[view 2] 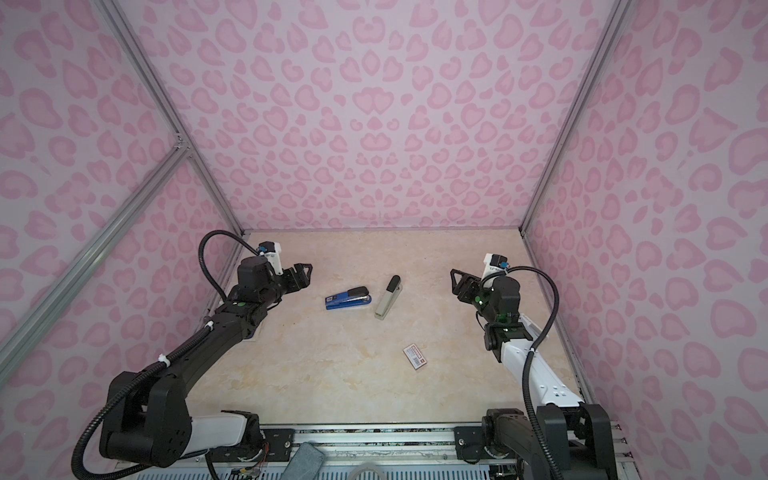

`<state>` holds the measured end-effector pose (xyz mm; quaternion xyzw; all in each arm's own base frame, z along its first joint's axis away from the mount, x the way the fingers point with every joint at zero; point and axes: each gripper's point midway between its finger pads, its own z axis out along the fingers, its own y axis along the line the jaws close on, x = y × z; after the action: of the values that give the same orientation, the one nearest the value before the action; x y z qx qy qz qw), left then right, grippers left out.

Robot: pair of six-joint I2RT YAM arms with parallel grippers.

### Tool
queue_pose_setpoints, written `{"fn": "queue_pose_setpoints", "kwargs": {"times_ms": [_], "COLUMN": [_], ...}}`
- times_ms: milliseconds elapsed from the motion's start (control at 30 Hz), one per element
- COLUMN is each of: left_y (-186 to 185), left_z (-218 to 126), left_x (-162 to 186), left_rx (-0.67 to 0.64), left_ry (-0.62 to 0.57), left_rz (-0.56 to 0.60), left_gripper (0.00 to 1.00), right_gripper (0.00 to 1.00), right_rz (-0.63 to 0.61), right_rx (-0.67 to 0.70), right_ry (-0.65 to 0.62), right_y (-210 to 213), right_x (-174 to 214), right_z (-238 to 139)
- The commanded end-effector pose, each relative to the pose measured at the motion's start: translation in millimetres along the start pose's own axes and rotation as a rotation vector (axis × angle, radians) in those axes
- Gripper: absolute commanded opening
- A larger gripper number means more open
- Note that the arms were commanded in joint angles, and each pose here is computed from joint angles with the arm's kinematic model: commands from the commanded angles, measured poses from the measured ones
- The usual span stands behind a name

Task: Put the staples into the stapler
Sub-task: 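Reach left gripper to grey stapler's black head while right gripper approaches its base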

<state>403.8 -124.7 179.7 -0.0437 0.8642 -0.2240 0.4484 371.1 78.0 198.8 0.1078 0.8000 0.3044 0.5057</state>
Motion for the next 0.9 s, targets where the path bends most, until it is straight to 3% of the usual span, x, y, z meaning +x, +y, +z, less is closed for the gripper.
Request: {"fn": "queue_pose_setpoints", "kwargs": {"times_ms": [0,133,400,667,867], "left_y": [-26.7,-71.0,-133.4,-149.1,-160.6], "left_z": [14.7,41.5,91.8,137.5,154.7], "left_x": [25.3,47.8,70.6,93.0,112.5], "left_rx": [0.037,0.077,0.037,-0.033,-0.039], "left_ry": [0.105,0.202,0.295,0.382,0.435], "left_rz": [0.009,0.075,0.267,0.347,0.377], "left_gripper": [0.79,0.78,0.85,0.87,0.82], "right_gripper": [0.71,0.63,0.63,0.66,0.65], "right_rz": [-0.01,-0.001,0.029,0.063,0.088], "right_rx": [0.04,0.066,0.098,0.113,0.122], "right_ry": [0.14,0.205,0.264,0.289,0.303], "right_y": [-1.8,-7.7,-16.4,-23.8,-30.1], "right_x": [36.1,61.5,93.1,107.0,117.1], "right_z": [3.3,7.3,4.7,2.0,3.6]}}
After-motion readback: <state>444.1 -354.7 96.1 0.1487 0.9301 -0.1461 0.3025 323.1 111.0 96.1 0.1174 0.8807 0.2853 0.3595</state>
